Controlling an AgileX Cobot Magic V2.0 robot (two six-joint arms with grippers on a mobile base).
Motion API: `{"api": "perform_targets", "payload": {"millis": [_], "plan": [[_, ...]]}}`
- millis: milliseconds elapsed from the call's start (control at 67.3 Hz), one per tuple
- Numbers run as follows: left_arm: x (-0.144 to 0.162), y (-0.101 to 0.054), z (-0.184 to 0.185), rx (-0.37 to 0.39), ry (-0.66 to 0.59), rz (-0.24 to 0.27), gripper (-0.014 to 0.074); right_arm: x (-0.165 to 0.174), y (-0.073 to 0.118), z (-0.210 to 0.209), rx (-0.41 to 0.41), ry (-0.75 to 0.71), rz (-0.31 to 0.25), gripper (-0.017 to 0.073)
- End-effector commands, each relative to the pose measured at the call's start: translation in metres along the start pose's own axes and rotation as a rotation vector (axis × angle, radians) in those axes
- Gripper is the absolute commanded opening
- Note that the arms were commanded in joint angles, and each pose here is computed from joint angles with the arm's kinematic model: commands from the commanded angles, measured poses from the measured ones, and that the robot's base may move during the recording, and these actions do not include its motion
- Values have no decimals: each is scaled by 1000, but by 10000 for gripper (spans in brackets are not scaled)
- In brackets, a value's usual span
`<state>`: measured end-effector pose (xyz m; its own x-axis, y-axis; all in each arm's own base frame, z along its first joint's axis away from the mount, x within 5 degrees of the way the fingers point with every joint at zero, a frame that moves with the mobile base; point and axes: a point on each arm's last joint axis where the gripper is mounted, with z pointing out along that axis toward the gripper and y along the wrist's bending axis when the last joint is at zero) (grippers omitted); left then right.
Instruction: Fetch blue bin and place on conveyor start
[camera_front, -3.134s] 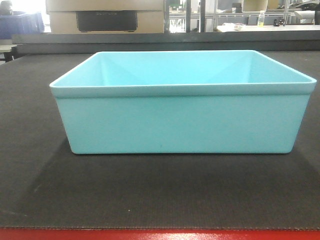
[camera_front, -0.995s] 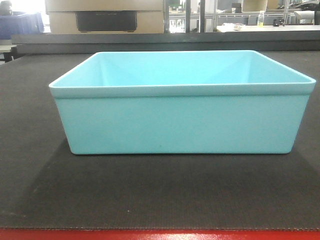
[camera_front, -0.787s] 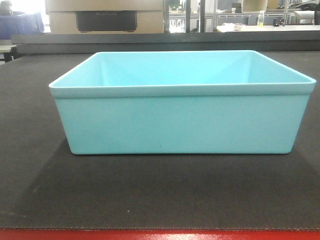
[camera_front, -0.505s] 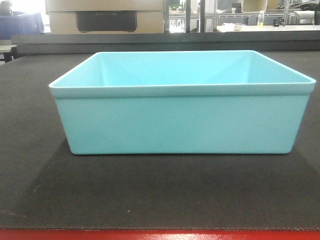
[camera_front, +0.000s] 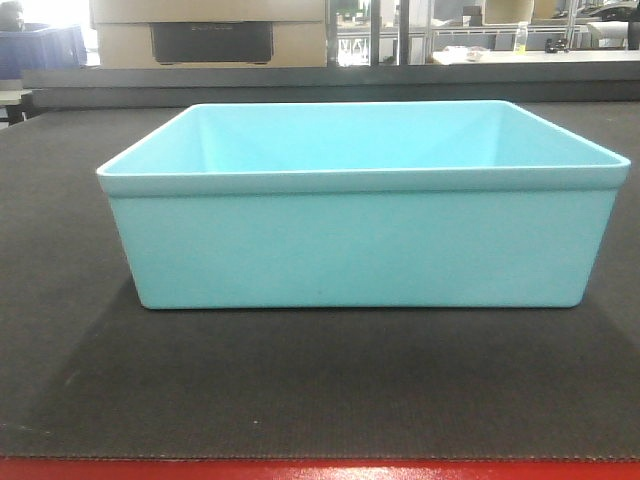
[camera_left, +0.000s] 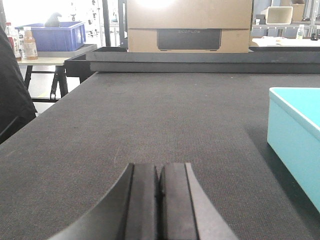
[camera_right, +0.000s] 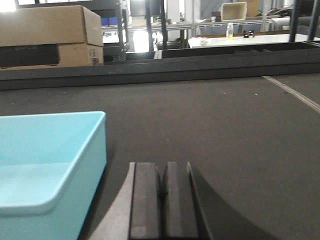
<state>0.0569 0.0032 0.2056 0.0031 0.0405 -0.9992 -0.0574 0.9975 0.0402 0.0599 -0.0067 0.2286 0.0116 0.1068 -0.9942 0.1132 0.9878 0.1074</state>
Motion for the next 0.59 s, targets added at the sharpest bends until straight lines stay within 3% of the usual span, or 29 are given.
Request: {"api": "perform_targets", "payload": {"millis": [0, 579], "plan": [[-3, 0, -1, 5, -26, -7, -111, 13, -3, -3, 10, -68, -3, -162], [-3, 0, -1, 5, -26, -7, -111, 23, -3, -4, 14, -8, -30, -162]]}}
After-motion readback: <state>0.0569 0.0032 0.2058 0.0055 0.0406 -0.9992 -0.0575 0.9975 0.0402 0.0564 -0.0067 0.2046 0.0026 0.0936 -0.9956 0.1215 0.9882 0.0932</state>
